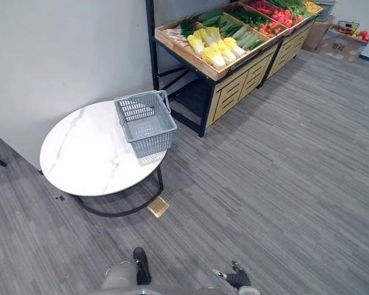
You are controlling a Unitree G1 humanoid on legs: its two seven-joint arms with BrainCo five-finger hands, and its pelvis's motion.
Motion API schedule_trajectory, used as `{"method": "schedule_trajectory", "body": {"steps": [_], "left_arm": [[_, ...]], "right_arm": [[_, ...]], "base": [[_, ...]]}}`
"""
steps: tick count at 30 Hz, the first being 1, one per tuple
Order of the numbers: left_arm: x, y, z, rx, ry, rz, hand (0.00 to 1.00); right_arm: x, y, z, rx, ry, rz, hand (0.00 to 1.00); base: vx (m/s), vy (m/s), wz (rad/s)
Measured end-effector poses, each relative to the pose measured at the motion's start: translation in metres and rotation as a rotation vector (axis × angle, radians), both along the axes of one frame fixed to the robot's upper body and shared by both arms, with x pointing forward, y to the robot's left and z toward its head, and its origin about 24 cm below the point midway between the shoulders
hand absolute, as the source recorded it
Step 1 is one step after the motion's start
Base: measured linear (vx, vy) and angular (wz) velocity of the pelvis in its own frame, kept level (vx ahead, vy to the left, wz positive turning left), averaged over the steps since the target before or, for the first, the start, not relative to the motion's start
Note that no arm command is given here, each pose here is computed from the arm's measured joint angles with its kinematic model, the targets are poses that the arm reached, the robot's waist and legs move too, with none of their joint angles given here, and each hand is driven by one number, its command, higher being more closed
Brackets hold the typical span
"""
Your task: Pick vegetable in the basket
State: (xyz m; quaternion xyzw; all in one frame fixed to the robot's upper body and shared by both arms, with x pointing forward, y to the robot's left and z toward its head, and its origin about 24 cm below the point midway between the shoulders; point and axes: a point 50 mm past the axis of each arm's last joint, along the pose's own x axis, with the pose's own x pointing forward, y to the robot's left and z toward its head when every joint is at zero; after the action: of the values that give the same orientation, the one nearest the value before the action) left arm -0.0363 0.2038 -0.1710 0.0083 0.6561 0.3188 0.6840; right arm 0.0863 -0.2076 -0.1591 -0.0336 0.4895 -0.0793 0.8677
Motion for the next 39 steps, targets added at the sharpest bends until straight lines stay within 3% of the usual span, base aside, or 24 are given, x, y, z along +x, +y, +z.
{"method": "schedule_trajectory", "body": {"steps": [4, 8, 11, 15, 17, 19, 26, 34, 39], "left_arm": [[0.019, 0.020, 0.003, 0.043, -0.044, -0.069, 0.00], [0.103, 0.035, 0.017, 0.122, -0.324, -0.098, 0.00], [0.166, 0.026, 0.037, 0.122, -0.577, -0.096, 0.00], [0.197, 0.015, 0.049, 0.100, -0.708, -0.150, 0.00], [0.188, 0.017, 0.046, 0.099, -0.694, -0.155, 0.00], [0.172, 0.009, 0.035, 0.059, -0.634, -0.147, 0.00], [0.081, 0.011, 0.006, 0.054, -0.243, -0.053, 0.00], [0.070, 0.015, 0.006, 0.085, -0.221, -0.076, 0.00], [0.069, 0.019, 0.008, 0.076, -0.262, -0.091, 0.00]], "right_arm": [[0.007, 0.000, 0.001, 0.017, -0.016, -0.012, 0.00], [0.014, 0.000, 0.004, 0.009, -0.040, 0.025, 0.00], [0.020, 0.002, 0.008, -0.019, -0.072, 0.075, 0.00], [0.014, 0.001, 0.007, -0.040, -0.062, 0.107, 0.00], [0.012, 0.006, 0.006, -0.023, -0.052, 0.119, 0.00], [0.021, -0.010, 0.011, -0.069, -0.065, 0.141, 0.00], [0.027, -0.018, 0.012, -0.090, -0.039, 0.145, 0.00], [0.007, -0.016, 0.006, -0.085, -0.019, 0.045, 0.00], [0.030, -0.013, 0.017, -0.144, -0.167, -0.018, 0.00]], "base": [[0.32, 0.173, 0.17], [0.33, 0.040, 0.03], [0.30, -0.093, 0.26], [0.41, -0.224, 0.65], [0.52, -0.419, 1.22], [0.45, -0.416, 0.87], [0.30, -0.265, 0.42], [0.24, -0.040, 0.95], [0.09, 0.069, 0.58]]}}
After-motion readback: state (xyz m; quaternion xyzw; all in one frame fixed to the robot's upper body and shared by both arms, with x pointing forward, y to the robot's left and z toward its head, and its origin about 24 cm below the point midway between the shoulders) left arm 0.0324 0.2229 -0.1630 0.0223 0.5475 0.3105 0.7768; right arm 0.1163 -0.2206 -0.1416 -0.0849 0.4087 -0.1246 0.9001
